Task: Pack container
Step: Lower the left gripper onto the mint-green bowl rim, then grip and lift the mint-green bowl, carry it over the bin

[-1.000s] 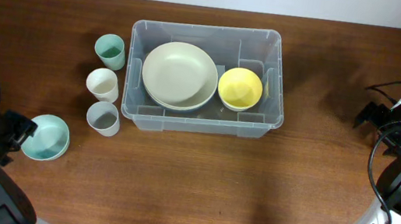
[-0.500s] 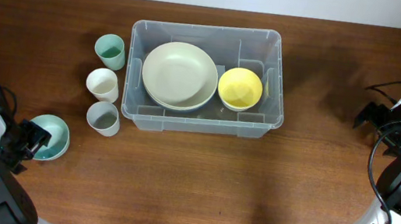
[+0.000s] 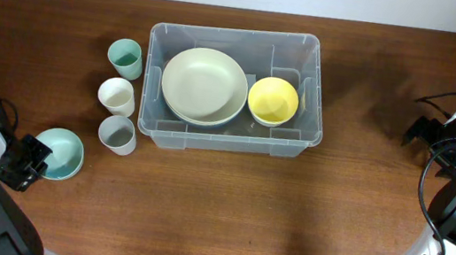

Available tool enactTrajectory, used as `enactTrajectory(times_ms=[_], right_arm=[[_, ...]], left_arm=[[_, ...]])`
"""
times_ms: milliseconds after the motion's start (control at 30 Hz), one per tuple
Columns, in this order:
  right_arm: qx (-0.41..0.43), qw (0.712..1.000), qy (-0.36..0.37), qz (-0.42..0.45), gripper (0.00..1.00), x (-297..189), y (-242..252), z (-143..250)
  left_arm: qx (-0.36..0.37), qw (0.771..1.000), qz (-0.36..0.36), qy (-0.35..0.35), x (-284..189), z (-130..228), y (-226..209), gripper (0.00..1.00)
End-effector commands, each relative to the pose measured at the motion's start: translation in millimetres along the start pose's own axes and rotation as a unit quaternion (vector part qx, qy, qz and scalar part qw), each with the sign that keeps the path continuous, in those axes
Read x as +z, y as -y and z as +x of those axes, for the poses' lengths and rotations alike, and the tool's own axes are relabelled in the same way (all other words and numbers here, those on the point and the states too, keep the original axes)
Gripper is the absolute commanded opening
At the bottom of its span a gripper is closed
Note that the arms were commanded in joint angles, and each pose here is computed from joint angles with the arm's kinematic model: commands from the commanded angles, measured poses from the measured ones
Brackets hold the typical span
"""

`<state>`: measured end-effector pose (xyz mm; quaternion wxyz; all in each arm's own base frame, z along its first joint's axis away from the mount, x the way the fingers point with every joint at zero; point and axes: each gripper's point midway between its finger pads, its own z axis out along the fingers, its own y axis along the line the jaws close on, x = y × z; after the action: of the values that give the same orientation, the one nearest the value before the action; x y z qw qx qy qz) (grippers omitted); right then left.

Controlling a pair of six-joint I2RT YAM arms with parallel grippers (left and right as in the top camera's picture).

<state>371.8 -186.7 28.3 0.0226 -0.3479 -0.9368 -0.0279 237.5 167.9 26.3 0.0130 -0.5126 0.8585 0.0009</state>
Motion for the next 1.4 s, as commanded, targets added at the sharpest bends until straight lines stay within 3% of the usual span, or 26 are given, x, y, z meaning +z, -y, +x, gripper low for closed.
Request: enactTrajectory(times_ms=[0, 233, 500, 733, 933, 1133, 1367], right_arm=[[-0.001, 1.0, 0.007, -0.001, 0.99, -6.0, 2.1, -0.9], [-0.001, 1.0, 0.007, -0.001, 0.99, -6.0, 2.1, -0.9], [-0.001, 1.0, 0.007, -0.001, 0.99, -6.0, 2.1, -0.9], [-0.001, 1.0, 0.007, -0.001, 0.99, -6.0, 2.1, -0.9], [-0.001, 1.0, 0.007, -0.001, 0.99, -6.0, 2.1, -0.9], [-0.001, 1.0, 0.007, -0.001, 0.99, -6.0, 2.0, -0.9], [-0.001, 1.0, 0.007, -0.001, 0.99, -6.0, 2.1, -0.9]], left_arm=[[0.002, 1.0, 0.005, -0.003, 3.2, 1.6, 1.2, 0.01], [0.001, 0.998, 0.029, 0.057, -31.4, -38.4, 18.2, 0.01], [-0.04, 0.984, -0.007, 0.176, -144.0, -106.5, -3.6, 0.01], [-0.032, 0.961, 0.076, 0.265, -250.6, -121.6, 21.2, 0.01], [0.095, 0.924, 0.217, 0.301, -323.9, -75.9, 108.0, 0.01], [0.223, 0.88, 0.293, 0.3, -346.6, -2.8, 199.5, 0.01], [0.392, 0.799, 0.356, 0.287, -350.8, 109.9, 301.0, 0.01]])
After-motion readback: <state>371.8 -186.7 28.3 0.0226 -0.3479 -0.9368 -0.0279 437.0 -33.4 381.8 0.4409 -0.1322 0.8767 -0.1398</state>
